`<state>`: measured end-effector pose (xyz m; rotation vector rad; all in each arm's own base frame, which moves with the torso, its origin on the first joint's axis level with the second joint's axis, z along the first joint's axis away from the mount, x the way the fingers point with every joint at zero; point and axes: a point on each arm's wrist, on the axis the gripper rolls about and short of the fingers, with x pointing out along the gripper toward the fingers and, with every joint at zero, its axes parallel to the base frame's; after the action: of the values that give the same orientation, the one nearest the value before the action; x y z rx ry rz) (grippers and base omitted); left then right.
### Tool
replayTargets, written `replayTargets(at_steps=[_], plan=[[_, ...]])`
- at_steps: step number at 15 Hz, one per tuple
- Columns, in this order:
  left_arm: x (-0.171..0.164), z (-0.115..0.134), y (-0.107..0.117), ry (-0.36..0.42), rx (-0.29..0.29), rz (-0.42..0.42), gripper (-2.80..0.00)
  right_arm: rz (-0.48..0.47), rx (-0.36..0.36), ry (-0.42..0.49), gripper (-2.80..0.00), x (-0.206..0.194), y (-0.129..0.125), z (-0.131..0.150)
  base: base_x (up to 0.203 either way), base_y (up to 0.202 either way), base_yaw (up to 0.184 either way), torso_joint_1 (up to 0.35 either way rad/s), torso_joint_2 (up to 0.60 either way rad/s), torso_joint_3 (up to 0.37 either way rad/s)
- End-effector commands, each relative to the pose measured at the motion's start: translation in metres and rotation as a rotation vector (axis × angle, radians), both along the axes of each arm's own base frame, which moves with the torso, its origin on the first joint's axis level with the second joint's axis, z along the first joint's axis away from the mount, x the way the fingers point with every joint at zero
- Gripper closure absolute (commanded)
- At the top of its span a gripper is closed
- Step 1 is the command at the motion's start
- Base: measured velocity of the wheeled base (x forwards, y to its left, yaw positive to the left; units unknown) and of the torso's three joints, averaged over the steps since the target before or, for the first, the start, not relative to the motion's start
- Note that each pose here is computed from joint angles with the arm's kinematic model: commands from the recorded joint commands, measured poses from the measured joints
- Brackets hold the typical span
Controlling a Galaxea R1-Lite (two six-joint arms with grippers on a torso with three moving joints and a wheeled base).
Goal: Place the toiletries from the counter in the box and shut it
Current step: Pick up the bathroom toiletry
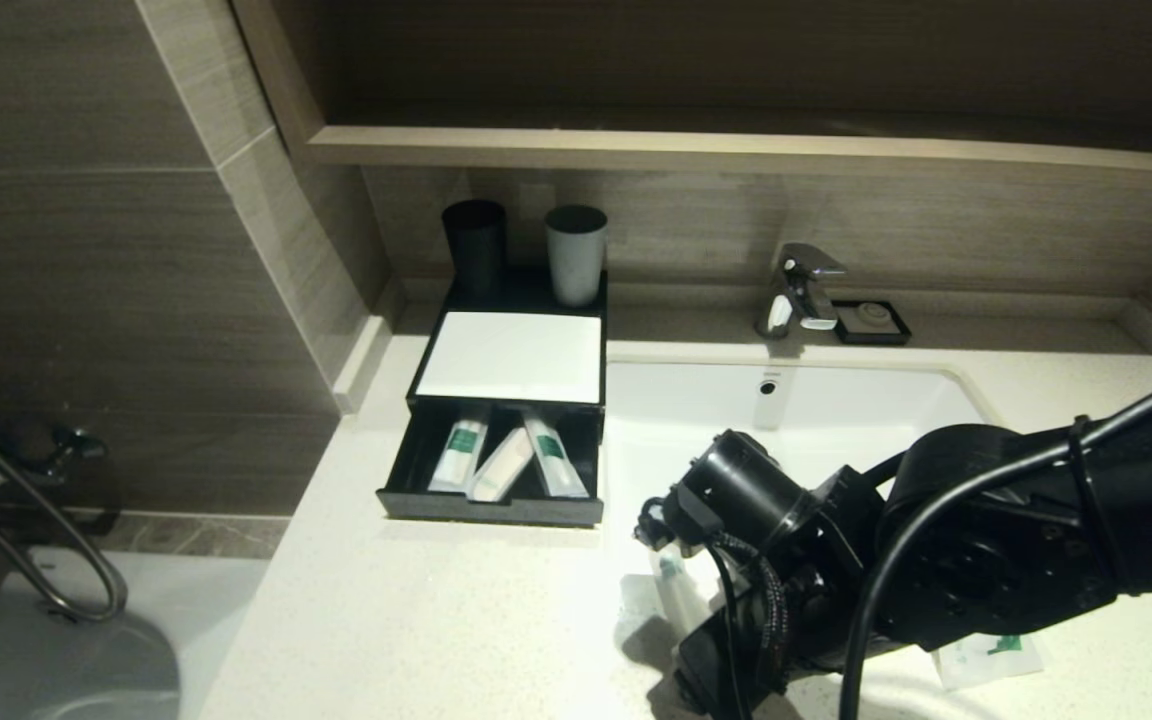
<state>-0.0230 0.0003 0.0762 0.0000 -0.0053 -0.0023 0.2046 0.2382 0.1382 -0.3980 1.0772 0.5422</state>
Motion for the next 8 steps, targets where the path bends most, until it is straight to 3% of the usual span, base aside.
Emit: replayTargets(at_steps=[1, 8], plan=[[0.0000, 0.0000, 0.0000, -0.001, 0.000, 0.001, 0.00, -0.001, -0.010, 0.001, -2.80, 0.0005, 0.0007, -0.0021, 0.000, 0.000, 0.000, 0.000, 0.00, 0.000], [0.0000, 0.0000, 0.0000, 0.000, 0.000, 0.001, 0.00, 0.025, -0.039, -0.032, -2.80, -0.0078, 0.0098, -0.0038, 0.000, 0.000, 0.000, 0.000, 0.00, 0.000]])
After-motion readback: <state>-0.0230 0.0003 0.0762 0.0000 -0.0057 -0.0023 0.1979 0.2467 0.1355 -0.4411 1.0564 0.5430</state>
